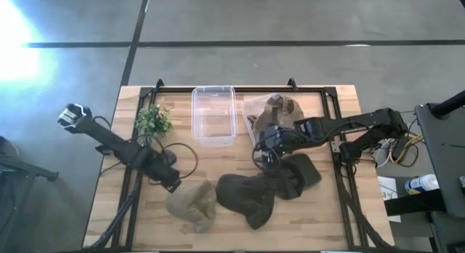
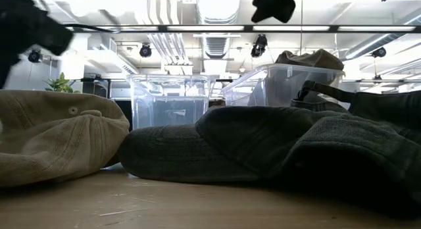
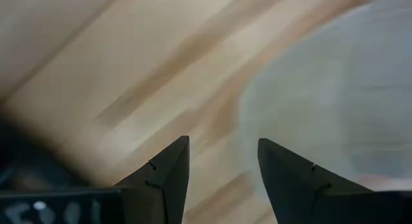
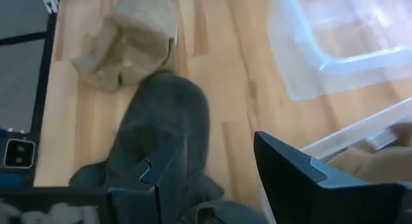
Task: Pick & Place hat
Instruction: Put the brown cap into the right transparent bin
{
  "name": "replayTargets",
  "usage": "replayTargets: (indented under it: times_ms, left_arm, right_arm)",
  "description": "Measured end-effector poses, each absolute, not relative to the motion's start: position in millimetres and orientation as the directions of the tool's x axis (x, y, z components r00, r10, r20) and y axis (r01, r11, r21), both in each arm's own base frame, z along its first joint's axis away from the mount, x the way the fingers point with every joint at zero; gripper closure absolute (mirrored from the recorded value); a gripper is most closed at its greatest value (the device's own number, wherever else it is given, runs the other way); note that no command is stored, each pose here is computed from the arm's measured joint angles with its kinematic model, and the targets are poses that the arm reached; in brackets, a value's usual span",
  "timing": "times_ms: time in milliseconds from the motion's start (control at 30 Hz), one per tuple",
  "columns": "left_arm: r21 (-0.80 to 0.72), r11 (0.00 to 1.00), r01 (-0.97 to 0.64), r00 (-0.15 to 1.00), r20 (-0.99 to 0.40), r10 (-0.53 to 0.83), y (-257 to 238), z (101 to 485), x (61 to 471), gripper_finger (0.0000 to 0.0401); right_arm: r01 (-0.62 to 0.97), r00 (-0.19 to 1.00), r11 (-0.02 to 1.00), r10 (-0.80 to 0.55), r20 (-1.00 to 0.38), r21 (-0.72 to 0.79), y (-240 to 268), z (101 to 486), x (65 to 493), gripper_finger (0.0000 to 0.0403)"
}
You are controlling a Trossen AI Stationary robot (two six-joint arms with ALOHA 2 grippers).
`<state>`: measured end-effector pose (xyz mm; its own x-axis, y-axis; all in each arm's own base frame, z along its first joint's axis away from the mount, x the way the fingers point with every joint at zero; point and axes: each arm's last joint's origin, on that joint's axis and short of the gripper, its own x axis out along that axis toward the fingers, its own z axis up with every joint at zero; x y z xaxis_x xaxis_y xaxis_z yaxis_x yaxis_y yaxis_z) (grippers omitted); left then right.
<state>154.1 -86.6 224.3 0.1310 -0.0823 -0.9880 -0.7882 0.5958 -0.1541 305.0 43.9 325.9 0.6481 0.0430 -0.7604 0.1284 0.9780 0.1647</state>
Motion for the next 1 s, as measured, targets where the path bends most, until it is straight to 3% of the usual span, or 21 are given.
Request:
replayTargets:
  times_ms: [300,533,767,1000]
  left_arm:
    - [-0.143,0.452,-0.880,0.107,-0.989,-0.105,-113.9,209.7,130.4,0.0224]
    - [-0.389,0.331,-0.860,0.329,-0.918,-0.222,-128.0,192.5,121.3,0.0224]
    - [-0.507,0.231,-0.831,0.459,-0.858,-0.230,-130.6,167.9,99.3,0.0224]
    - [-0.781,0.119,-0.613,0.742,-0.621,-0.254,-135.8,149.7,100.0,0.0224]
  right_arm:
    - [0.143,0.581,0.954,0.136,-0.803,0.265,57.5,303.1,320.4,0.0227]
    - [0.128,0.563,0.946,0.179,-0.807,0.298,67.9,294.3,326.9,0.0227]
    - [0.138,0.586,0.934,0.192,-0.787,0.330,74.2,296.6,327.7,0.0227]
    - [0.126,0.594,0.926,0.216,-0.775,0.355,78.0,295.0,331.2,0.0227]
